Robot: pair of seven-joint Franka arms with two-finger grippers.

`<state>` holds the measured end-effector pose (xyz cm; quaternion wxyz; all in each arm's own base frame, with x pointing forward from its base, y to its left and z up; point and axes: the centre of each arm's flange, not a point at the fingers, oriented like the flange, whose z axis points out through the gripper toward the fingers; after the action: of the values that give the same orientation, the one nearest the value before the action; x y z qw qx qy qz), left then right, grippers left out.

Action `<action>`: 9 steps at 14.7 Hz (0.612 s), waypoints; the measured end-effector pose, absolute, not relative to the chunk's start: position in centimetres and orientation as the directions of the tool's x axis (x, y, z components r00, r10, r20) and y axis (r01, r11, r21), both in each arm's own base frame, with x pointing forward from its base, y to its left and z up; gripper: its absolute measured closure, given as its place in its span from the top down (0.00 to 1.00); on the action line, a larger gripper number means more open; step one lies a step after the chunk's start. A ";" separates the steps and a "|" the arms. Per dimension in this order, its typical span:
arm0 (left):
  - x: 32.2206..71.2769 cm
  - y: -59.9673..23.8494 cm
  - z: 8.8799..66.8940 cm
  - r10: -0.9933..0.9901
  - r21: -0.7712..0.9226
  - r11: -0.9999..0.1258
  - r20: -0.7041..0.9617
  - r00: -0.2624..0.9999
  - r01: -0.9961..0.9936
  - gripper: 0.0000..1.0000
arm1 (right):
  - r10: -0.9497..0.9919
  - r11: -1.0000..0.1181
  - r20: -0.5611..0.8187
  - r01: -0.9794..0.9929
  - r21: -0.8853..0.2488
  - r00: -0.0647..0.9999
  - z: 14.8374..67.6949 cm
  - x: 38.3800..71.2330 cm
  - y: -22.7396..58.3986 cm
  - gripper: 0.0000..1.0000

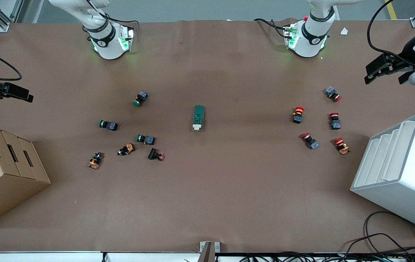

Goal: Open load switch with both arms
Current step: 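Reach both grippers toward the green load switch in the table middle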

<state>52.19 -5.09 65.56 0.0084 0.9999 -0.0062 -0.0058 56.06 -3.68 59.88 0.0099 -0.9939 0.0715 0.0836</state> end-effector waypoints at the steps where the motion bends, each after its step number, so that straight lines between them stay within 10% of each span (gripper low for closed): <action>1: 52.2 -5.1 65.5 -0.012 0.017 -1.000 -0.012 1.000 -0.012 1.00 | -0.142 -0.989 -0.165 -0.145 -0.007 0.976 59.8 56.2 -3.6 1.00; 9: 55.6 -12.5 61.9 -0.134 0.033 -0.991 -0.011 0.991 -0.133 1.00 | 0.026 -1.000 -0.051 0.026 -0.014 0.998 66.8 53.0 -3.7 1.00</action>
<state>55.56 -12.48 61.85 0.0160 0.9976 -0.0669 -0.0065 52.98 -3.72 66.82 0.0067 -0.9996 -0.0130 0.0256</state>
